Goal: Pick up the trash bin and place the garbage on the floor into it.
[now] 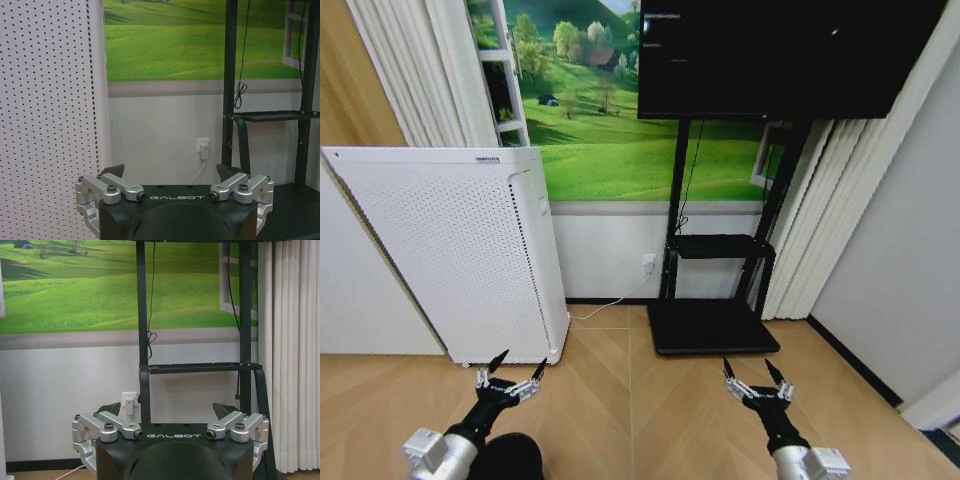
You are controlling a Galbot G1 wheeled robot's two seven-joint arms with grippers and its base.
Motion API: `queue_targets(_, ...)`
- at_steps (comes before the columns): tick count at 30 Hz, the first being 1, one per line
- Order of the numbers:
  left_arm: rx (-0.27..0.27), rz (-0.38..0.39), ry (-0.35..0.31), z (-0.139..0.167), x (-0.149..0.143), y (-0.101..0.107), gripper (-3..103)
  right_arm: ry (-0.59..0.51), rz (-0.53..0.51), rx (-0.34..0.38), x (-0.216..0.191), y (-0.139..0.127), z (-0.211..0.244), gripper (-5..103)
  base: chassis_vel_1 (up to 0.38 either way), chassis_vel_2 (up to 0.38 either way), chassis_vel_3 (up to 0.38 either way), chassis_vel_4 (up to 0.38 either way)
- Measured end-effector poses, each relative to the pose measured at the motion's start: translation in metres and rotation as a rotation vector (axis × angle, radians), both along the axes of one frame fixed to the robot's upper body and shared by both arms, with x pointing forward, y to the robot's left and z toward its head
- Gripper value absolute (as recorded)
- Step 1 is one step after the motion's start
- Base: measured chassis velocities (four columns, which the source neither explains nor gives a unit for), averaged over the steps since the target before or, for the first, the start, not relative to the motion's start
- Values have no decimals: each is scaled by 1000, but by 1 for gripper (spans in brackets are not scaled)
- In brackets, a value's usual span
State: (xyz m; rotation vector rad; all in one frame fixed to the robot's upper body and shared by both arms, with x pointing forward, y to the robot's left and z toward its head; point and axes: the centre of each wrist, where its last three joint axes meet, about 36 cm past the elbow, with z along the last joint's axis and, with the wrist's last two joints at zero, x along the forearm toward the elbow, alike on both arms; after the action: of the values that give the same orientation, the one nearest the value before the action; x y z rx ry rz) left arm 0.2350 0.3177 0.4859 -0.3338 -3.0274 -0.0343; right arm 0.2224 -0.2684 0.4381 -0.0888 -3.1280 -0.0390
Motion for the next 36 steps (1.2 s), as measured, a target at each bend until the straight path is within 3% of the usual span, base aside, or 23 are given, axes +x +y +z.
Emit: queue_targets(36, 0, 0, 0, 0, 0, 0, 100, 0, 0, 0, 0, 0, 0, 100, 0, 0, 0, 0)
